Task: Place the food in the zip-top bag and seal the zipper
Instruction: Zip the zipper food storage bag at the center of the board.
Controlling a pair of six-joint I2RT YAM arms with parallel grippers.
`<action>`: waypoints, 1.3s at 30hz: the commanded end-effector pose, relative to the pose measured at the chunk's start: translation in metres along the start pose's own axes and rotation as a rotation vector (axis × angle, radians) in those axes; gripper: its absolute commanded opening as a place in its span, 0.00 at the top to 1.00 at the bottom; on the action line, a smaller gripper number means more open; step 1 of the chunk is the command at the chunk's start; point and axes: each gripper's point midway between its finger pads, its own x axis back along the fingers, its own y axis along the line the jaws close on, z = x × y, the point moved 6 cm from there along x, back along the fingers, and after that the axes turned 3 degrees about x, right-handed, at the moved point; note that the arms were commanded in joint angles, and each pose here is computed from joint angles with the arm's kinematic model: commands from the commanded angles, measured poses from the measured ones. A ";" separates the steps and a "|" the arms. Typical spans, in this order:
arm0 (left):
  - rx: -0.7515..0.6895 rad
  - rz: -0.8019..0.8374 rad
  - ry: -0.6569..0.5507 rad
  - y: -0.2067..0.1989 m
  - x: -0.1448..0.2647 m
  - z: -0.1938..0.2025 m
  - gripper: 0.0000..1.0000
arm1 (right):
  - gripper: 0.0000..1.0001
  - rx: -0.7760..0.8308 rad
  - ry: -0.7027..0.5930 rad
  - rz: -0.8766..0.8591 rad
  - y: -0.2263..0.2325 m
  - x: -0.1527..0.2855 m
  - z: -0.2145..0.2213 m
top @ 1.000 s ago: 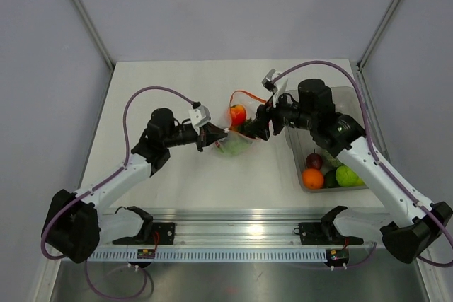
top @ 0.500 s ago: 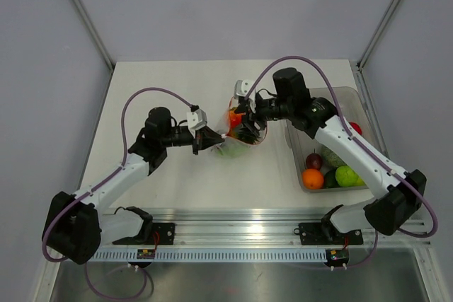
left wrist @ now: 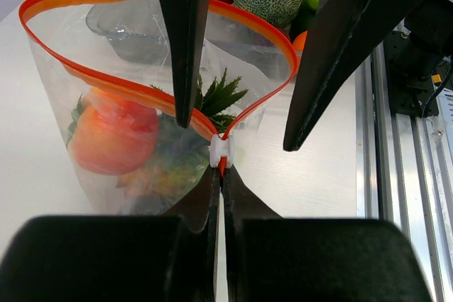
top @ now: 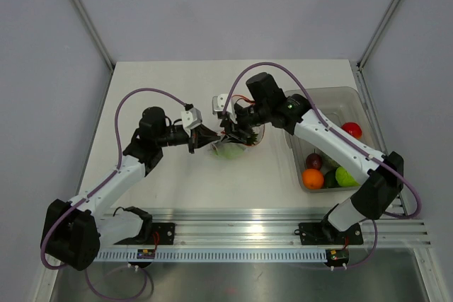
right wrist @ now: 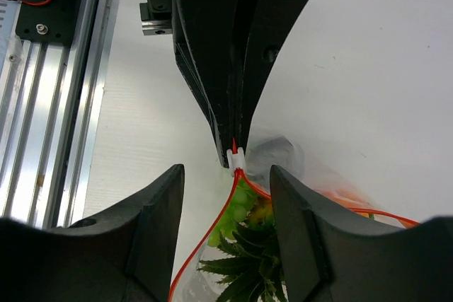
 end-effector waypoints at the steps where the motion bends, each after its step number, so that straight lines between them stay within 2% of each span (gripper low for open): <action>1: -0.086 0.021 -0.060 -0.002 0.003 -0.020 1.00 | 0.42 0.049 -0.008 0.027 -0.010 -0.004 -0.009; 6: -0.087 0.022 -0.060 -0.002 0.004 -0.020 1.00 | 0.45 0.034 -0.005 0.021 -0.014 -0.012 -0.005; 17: -0.074 0.028 -0.055 -0.003 0.004 -0.017 1.00 | 0.62 0.022 -0.039 0.034 -0.019 -0.018 -0.008; 19: -0.071 0.030 -0.053 -0.003 0.004 -0.017 1.00 | 0.72 0.023 -0.038 0.039 -0.020 -0.018 -0.009; 20: -0.077 0.031 -0.055 -0.003 0.005 -0.018 1.00 | 0.82 0.019 -0.033 0.038 -0.020 -0.019 -0.008; 23: -0.074 0.028 -0.049 -0.003 0.005 -0.016 1.00 | 0.99 0.016 -0.019 0.043 -0.020 -0.018 -0.007; 39: -0.092 -0.105 -0.060 0.016 0.027 -0.022 1.00 | 1.00 0.023 0.048 0.158 -0.019 0.009 0.006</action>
